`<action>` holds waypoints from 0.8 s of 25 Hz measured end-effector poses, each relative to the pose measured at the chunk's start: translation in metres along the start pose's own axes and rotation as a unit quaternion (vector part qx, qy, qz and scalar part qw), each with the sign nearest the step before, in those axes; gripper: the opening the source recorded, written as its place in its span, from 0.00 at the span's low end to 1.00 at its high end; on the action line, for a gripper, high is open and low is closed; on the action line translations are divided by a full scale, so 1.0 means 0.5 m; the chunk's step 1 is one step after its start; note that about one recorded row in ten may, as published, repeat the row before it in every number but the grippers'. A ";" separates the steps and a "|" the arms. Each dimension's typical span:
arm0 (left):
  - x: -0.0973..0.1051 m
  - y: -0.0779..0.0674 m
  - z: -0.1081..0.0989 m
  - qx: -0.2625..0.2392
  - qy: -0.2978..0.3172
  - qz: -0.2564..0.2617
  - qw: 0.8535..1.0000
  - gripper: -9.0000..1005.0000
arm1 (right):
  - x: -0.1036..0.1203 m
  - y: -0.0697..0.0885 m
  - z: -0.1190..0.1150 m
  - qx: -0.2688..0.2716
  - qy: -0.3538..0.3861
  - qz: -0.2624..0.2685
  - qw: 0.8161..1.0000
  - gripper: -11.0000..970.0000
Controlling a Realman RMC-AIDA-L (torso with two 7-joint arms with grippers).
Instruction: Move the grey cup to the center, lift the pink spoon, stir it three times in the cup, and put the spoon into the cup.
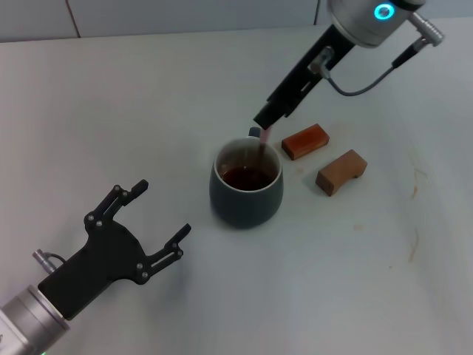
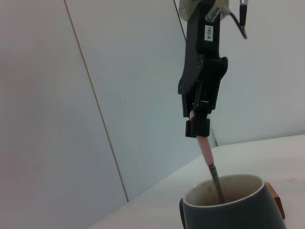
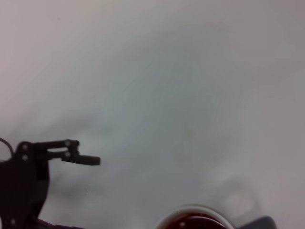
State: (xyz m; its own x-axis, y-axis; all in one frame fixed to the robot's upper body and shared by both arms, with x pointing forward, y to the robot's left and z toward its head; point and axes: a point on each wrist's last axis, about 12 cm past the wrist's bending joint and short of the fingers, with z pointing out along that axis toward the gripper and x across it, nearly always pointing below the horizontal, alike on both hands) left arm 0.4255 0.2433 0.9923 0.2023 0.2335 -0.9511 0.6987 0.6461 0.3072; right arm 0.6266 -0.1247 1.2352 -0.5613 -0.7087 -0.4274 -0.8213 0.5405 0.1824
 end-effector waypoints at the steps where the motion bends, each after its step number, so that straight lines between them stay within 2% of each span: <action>1: 0.000 -0.001 -0.001 0.000 0.000 0.000 1.000 0.86 | 0.004 0.000 -0.003 0.002 0.003 0.003 1.000 0.15; 6: -0.001 -0.001 -0.002 0.000 -0.001 -0.001 1.000 0.86 | 0.015 0.011 -0.003 -0.017 0.006 0.007 1.000 0.15; 10: -0.001 -0.001 -0.002 -0.001 -0.003 -0.001 1.000 0.86 | 0.009 0.019 0.005 -0.044 -0.013 0.002 0.999 0.15; 13: -0.001 0.001 -0.002 -0.004 -0.003 -0.001 1.000 0.86 | 0.008 0.018 0.003 -0.040 -0.036 -0.006 0.999 0.15; 17: -0.002 0.002 -0.001 -0.007 -0.004 -0.001 1.000 0.86 | 0.014 0.007 -0.017 -0.041 -0.086 0.009 0.995 0.27; 20: -0.002 0.003 -0.001 -0.007 -0.005 -0.001 1.000 0.86 | 0.033 0.005 -0.047 -0.054 -0.144 -0.003 0.988 0.38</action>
State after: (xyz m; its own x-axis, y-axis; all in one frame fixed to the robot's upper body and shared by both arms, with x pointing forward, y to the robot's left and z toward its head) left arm 0.4259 0.2444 0.9937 0.2074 0.2257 -0.9519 0.6889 0.6571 0.3059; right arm 0.6127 -0.1458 1.2495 -0.5168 -0.5453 -0.6600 -0.8396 0.4734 0.2663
